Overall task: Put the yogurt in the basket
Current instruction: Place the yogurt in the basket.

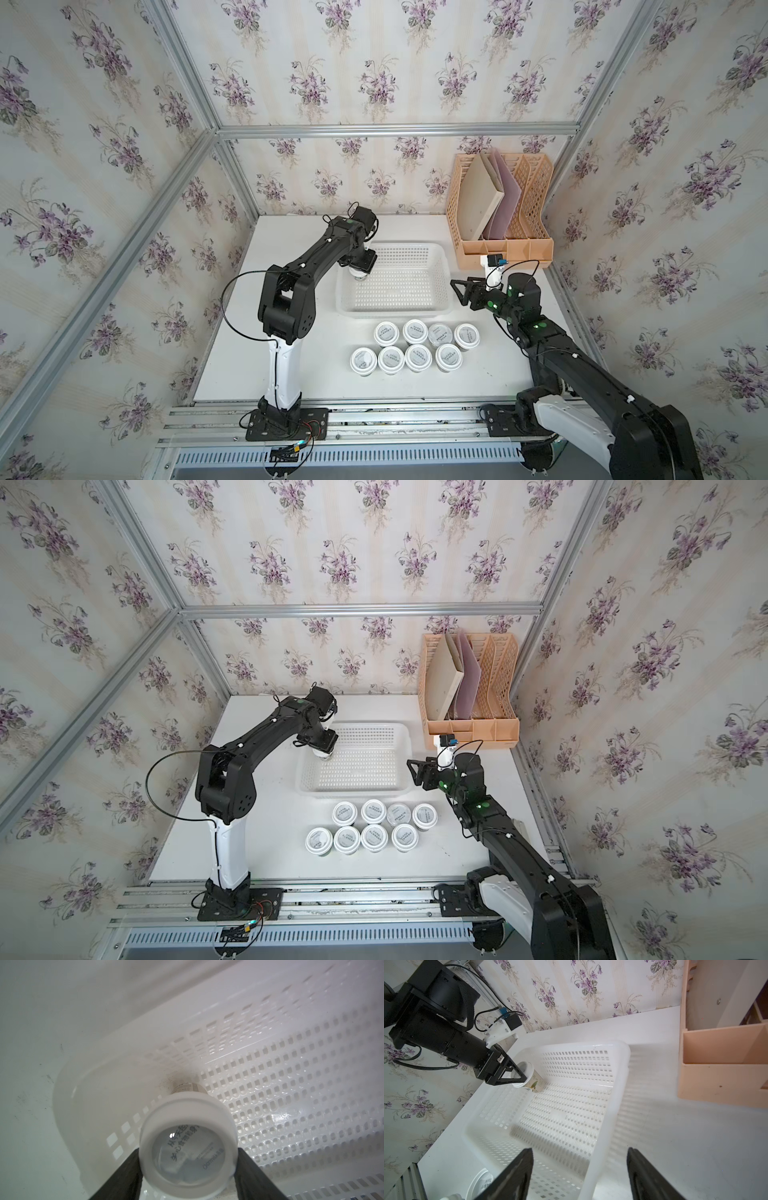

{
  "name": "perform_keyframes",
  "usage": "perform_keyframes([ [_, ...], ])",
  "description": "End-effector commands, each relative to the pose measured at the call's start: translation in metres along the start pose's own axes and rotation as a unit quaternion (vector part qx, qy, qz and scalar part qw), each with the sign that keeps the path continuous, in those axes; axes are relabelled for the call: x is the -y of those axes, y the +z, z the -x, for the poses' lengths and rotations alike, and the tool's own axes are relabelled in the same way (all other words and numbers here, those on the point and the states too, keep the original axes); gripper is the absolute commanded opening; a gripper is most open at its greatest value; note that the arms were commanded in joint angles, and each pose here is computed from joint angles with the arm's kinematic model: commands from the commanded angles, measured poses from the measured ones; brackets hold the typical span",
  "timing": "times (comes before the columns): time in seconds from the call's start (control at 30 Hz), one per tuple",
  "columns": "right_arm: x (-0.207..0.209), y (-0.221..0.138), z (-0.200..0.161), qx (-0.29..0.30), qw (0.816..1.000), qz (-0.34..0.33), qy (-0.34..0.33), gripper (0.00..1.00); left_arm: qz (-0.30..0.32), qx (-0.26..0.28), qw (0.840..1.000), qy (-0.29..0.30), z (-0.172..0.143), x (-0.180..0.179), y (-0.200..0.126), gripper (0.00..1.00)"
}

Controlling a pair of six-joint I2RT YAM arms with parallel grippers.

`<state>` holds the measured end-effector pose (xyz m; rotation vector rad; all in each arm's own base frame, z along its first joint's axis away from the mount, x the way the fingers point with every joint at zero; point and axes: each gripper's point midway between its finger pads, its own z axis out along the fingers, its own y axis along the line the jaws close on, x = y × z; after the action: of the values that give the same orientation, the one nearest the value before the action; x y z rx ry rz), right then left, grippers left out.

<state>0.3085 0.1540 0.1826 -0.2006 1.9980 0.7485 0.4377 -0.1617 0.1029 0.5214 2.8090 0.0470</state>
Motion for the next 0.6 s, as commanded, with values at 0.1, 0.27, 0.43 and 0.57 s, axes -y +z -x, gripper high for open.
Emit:
perform_keyframes([
  [0.1, -0.003, -0.001, 0.007, 0.012, 1.0, 0.003, -0.009, 0.76, -0.009, 0.008, 1.0, -0.003, 0.005, 0.003, 0.008, 0.7],
  [0.27, -0.003, -0.001, 0.007, 0.012, 1.0, 0.003, -0.009, 0.76, -0.009, 0.003, 1.0, -0.004, 0.003, 0.004, 0.013, 0.72],
  [0.43, -0.003, 0.0, 0.007, 0.012, 1.0, 0.004, -0.01, 0.76, -0.007, 0.003, 1.0, -0.005, 0.002, 0.002, 0.016, 0.74],
  [0.57, -0.003, 0.0, 0.006, 0.011, 1.0, 0.003, -0.009, 0.76, -0.006, 0.005, 1.0, -0.005, 0.004, 0.002, 0.016, 0.75],
])
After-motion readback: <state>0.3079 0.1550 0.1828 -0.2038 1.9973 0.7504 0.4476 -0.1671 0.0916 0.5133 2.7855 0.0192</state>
